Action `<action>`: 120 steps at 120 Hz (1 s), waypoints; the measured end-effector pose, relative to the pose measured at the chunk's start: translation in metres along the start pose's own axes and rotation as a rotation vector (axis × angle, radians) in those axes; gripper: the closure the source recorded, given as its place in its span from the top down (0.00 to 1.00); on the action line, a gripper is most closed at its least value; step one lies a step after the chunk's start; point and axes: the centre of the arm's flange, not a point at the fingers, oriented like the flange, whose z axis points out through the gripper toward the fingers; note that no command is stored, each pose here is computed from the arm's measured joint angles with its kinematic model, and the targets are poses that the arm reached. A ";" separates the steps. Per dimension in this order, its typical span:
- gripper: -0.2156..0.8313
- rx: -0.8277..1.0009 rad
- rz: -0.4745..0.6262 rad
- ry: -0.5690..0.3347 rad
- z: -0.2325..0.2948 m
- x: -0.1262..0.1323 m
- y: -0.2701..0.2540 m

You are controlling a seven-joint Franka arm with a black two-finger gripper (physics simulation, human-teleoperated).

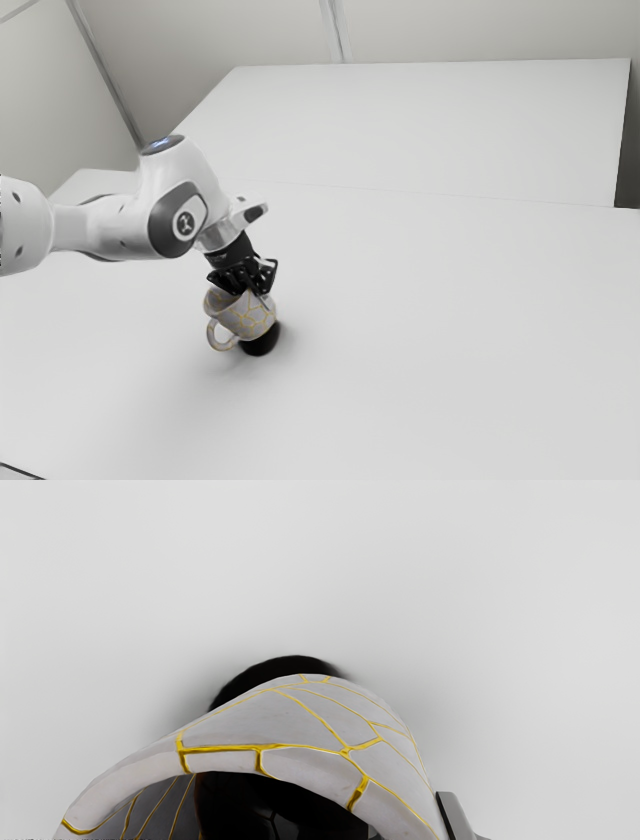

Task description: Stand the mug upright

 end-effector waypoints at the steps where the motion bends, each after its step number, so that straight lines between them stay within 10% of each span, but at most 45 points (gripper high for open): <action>1: 0.11 0.006 -0.001 0.001 0.000 0.000 0.000; 120: 0.11 0.296 -0.276 -0.096 0.046 0.015 0.007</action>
